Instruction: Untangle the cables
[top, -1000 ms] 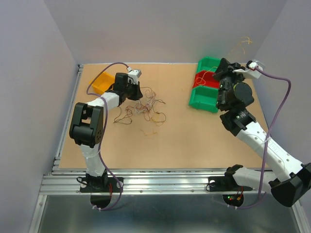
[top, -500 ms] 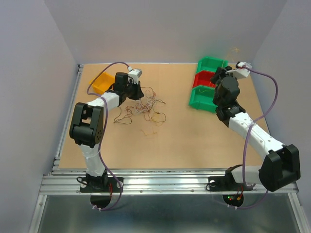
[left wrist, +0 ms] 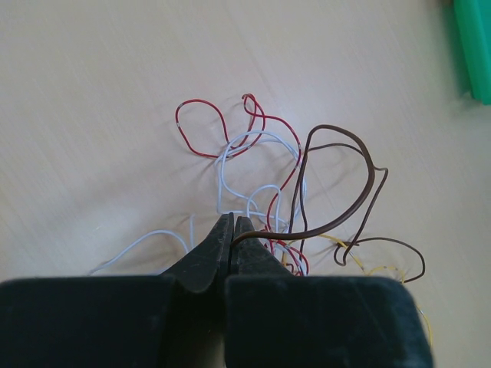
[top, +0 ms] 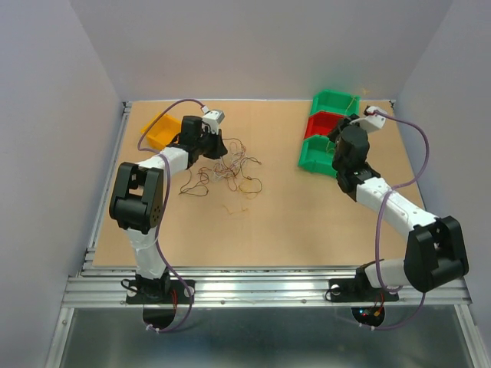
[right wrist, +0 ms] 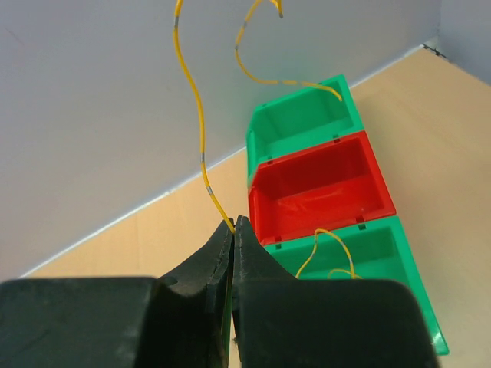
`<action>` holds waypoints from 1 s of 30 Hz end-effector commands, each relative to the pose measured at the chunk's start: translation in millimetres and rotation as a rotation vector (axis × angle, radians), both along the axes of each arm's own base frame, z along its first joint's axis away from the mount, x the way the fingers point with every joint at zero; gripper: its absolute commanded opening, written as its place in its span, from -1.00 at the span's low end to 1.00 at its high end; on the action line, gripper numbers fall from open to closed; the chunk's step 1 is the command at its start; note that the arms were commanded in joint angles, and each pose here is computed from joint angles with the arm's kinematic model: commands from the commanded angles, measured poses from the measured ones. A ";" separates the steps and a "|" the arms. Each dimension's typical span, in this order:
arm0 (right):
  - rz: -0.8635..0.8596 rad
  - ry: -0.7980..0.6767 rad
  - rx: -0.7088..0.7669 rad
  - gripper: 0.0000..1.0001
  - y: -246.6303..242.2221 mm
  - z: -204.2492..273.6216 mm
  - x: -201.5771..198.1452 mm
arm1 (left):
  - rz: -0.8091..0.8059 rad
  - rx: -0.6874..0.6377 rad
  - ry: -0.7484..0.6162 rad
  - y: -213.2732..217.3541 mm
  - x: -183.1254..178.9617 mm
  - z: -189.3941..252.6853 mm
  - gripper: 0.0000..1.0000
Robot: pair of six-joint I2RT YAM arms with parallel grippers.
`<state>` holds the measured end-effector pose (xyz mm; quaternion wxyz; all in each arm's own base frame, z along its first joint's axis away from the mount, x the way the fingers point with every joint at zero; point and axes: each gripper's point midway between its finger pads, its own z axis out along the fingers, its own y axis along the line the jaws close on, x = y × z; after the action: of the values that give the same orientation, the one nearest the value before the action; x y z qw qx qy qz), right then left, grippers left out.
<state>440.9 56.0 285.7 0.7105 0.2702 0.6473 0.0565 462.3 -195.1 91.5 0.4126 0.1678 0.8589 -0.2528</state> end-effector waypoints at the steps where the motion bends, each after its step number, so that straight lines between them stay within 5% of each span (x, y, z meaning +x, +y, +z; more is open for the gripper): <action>1: -0.058 0.045 0.004 -0.99 -13.1 -12.2 -6.7 | -0.028 -0.032 -0.091 -4.0 0.2 35.7 -1.00; 18: -0.076 0.543 -0.061 -0.99 -6.9 -127.1 -9.8 | -0.039 -0.038 -0.104 -7.6 -4.0 42.9 -1.00; 30: 0.062 0.686 -0.075 -0.99 9.2 -167.0 38.7 | -0.049 -0.014 -0.110 -7.9 -2.4 38.1 -1.00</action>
<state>450.2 63.9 110.8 0.4624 0.2371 0.8516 -0.0683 459.0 -198.5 99.5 0.4201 0.1805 0.8513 -0.2574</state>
